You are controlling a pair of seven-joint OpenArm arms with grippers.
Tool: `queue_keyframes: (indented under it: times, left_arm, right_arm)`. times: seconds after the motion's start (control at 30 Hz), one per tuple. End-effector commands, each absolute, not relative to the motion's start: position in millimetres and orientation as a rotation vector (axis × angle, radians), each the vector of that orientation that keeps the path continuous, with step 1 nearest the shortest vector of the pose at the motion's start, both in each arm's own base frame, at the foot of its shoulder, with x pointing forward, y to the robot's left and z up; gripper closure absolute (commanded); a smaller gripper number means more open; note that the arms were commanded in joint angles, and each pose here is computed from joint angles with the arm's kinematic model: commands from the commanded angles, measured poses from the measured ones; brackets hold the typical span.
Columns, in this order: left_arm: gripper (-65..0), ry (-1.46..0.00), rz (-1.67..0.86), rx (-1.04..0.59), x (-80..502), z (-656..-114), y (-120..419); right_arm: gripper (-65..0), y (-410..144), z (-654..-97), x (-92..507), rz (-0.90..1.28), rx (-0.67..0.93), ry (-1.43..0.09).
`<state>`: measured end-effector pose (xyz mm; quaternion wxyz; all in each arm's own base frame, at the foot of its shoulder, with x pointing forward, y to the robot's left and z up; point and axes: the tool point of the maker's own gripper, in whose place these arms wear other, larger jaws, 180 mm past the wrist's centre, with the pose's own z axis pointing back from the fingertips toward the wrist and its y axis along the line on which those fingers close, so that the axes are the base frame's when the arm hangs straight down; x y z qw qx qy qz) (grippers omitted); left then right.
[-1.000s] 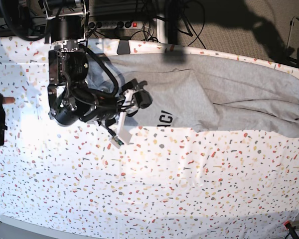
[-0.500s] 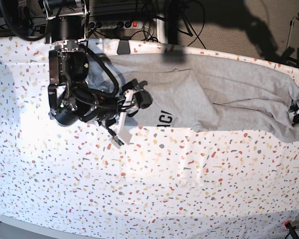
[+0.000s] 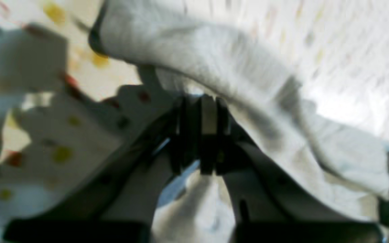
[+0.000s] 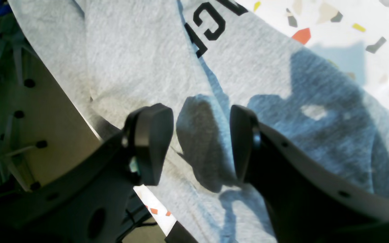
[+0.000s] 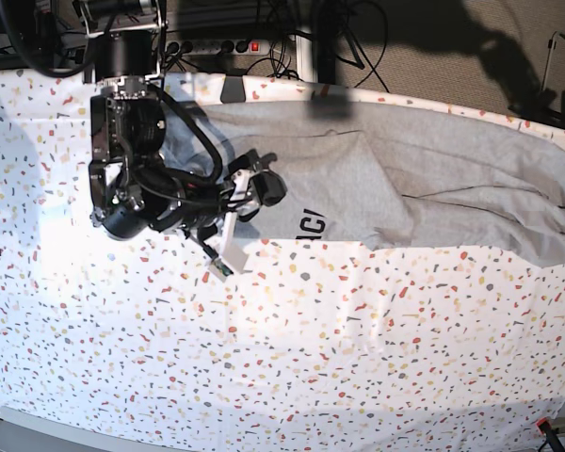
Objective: Fold the T-shirt properly
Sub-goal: 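Lower the folded end onto the shirt and open the right gripper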
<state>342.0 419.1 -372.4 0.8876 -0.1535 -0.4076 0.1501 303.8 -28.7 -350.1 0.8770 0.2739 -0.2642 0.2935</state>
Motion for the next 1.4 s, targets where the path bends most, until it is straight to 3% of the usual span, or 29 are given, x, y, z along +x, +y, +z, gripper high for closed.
queue_keyframes:
  times: [0.0,0.23,0.33,0.37,0.6,0.8,1.0,1.37]
  left_arm:
    - [0.0,-0.920,0.304,-0.312,353,-346,431]
    - [0.0,-0.871,0.294,-0.303,346,-347,436]
    - [-26.4,-0.860,0.294,-0.303,343,-349,435]
    - [-28.4,-0.859,0.294,-0.303,343,-350,435]
    - [-28.3,-0.822,0.248,-0.209,340,-372,434]
    - [-28.3,-0.844,0.258,-0.252,346,-384,413]
    - [-28.4,-0.852,0.292,-0.055,343,-385,448]
    - [-28.4,-0.928,0.293,-0.014,347,-364,468]
  right_arm:
    - [-31.6,-25,-333,314,0.628,0.586,-0.613]
    - [-31.6,-25,-333,314,0.627,0.586,-0.615]
    - [-31.6,-25,-333,314,0.627,0.586,-0.615]
    - [-31.6,-25,-333,314,0.627,0.586,-0.614]
    - [-31.6,-25,-334,314,0.628,0.585,-0.612]
    - [-31.6,-26,-333,314,0.628,0.586,-0.612]
    - [-31.6,-26,-334,313,0.630,0.584,-0.606]
    - [-31.6,-26,-334,313,0.629,0.586,-0.608]
